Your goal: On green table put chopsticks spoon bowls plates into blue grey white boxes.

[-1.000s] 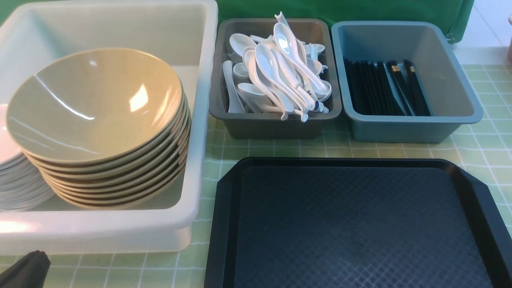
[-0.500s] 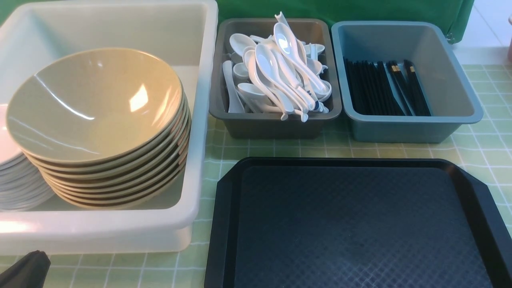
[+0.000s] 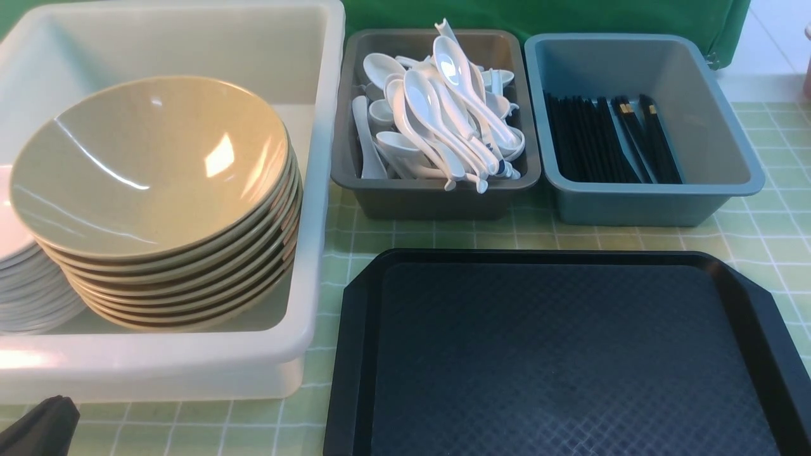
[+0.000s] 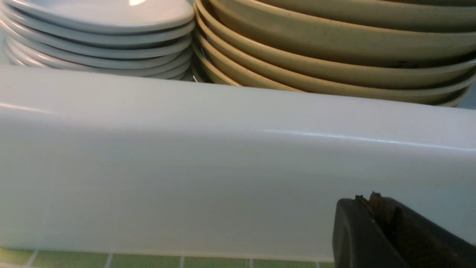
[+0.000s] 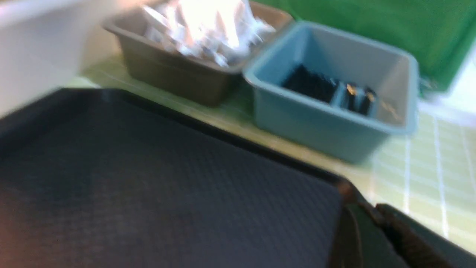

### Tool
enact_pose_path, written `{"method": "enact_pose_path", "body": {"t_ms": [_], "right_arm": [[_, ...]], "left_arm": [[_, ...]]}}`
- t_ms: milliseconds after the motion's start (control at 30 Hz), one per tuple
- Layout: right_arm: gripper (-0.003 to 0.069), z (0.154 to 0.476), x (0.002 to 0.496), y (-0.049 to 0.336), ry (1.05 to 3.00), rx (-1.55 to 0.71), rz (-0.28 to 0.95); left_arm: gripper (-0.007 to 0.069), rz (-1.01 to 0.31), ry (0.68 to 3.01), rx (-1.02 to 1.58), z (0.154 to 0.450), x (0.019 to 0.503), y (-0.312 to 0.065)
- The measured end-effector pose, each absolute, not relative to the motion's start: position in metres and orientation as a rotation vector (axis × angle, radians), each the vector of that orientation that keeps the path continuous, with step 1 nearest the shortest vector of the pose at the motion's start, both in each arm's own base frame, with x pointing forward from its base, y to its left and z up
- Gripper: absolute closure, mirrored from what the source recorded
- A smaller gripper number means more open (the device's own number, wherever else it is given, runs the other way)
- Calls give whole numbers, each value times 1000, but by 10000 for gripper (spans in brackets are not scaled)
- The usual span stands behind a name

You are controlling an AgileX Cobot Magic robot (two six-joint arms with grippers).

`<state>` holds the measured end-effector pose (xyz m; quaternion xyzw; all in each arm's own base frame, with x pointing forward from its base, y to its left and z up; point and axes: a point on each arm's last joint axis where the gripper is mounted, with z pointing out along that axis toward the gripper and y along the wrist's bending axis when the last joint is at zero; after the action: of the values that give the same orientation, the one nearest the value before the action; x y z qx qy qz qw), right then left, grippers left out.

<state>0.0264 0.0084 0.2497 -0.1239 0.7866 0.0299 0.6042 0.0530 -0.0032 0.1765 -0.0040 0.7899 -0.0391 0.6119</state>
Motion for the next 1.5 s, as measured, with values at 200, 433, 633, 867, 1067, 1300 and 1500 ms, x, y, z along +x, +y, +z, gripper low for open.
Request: {"method": "enact_pose_path", "body": {"t_ms": [200, 433, 633, 867, 1067, 1300, 1500], "right_arm": [[611, 217, 37, 1, 1925, -168, -82], [611, 182, 45, 0, 1972, -189, -98], [611, 174, 49, 1, 1918, -188, -104], [611, 175, 51, 1, 1887, -185, -105], [611, 175, 51, 1, 1888, -185, -105], [611, 175, 51, 1, 1887, -185, -105], [611, 175, 51, 1, 1884, -185, -105]], "left_arm": [[626, -90, 1822, -9, 177, 53, -3], [626, -90, 1822, -9, 176, 53, -3], [626, -90, 1822, -9, 177, 53, -3], [626, -90, 1821, -9, 176, 53, -3], [626, -90, 1819, -9, 177, 53, -3], [626, -90, 1819, -9, 177, 53, -3], [626, -90, 1819, -9, 177, 53, -3]]}}
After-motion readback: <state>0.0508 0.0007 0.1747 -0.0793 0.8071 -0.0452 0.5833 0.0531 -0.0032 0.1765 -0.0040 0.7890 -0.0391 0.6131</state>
